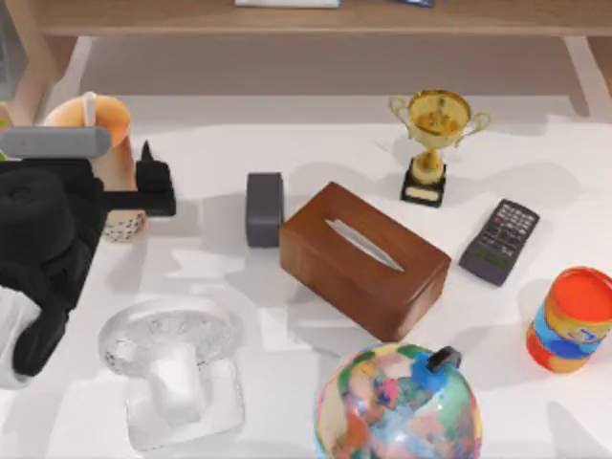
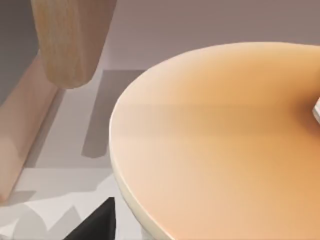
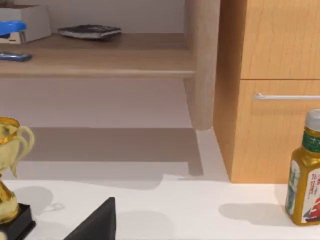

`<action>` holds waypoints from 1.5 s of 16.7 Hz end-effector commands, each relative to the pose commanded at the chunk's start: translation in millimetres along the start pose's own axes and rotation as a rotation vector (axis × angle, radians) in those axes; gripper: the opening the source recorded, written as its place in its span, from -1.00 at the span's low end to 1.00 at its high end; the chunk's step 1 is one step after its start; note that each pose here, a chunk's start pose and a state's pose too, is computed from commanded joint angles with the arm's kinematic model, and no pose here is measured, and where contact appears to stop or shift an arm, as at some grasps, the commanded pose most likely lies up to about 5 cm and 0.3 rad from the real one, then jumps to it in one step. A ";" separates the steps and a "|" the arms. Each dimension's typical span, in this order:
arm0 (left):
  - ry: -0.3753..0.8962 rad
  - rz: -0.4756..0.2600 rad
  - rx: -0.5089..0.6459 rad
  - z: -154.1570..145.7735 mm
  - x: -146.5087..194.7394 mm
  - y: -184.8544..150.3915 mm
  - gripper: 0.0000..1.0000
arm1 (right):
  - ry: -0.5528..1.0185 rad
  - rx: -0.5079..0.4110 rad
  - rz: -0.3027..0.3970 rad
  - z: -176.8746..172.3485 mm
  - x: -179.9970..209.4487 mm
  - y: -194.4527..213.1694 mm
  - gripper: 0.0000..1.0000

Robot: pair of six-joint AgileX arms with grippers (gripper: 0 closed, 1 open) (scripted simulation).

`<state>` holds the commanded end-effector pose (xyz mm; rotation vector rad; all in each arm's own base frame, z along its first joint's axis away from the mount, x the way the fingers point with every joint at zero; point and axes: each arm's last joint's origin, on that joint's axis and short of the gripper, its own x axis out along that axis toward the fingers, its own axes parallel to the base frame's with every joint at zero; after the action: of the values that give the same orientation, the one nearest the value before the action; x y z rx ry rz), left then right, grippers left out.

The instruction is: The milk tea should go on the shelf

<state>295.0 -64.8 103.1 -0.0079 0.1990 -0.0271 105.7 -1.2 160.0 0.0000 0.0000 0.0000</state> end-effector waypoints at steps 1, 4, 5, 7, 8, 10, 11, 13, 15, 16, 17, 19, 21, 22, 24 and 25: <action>0.000 0.000 0.000 0.0 0.0 0.0 0.85 | 0.000 0.000 0.000 0.0 0.0 0.0 1.00; 0.000 0.000 0.000 0.0 0.0 0.0 0.40 | 0.000 0.000 0.000 0.0 0.0 0.0 1.00; 0.000 0.000 0.000 0.0 0.0 0.0 0.25 | 0.000 0.000 0.000 0.0 0.0 0.0 1.00; 0.000 0.000 0.000 0.0 0.0 0.0 -0.06 | 0.000 0.000 0.000 0.0 0.0 0.0 1.00; 0.000 0.000 0.000 0.0 0.0 0.0 -0.21 | 0.000 0.000 0.000 0.0 0.0 0.0 1.00; 0.000 0.000 0.000 0.0 0.0 0.0 -0.51 | 0.000 0.000 0.000 0.0 0.0 0.0 1.00; 0.000 0.000 0.000 0.0 0.0 0.0 -0.66 | 0.000 0.000 0.000 0.0 0.0 0.0 1.00; 0.000 0.000 0.000 0.0 0.0 0.0 -0.96 | 0.000 0.000 0.000 0.0 0.0 0.0 1.00; 0.000 0.000 0.000 0.0 0.0 0.0 -1.00 | 0.000 0.000 0.000 0.0 0.0 0.0 1.00; 0.000 0.000 0.000 0.0 0.0 0.0 -1.00 | 0.000 0.000 0.000 0.0 0.0 0.0 1.00; 0.000 0.000 0.000 0.0 0.0 0.0 -1.00 | 0.000 0.000 0.000 0.0 0.0 0.0 1.00; 0.000 0.000 0.000 0.0 0.0 0.0 -1.00 | 0.000 0.000 0.000 0.0 0.0 0.0 1.00; 0.000 0.000 0.000 0.0 0.0 0.0 -1.00 | 0.000 0.000 0.000 0.0 0.0 0.0 1.00; 0.002 -0.001 0.002 -0.4 -0.3 -0.2 -1.00 | 0.000 0.000 0.000 0.0 0.0 0.0 1.00; 0.001 -0.001 0.002 1.9 -0.7 -0.3 -1.00 | 0.000 0.000 0.000 0.0 0.0 0.0 1.00; -0.001 -0.001 0.002 4.2 -1.1 -0.4 -1.00 | 0.000 0.000 0.000 0.0 0.0 0.0 1.00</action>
<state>294.8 -65.1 107.5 -0.0058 0.1984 -0.0287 105.7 -1.2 160.0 0.0000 0.0000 0.0000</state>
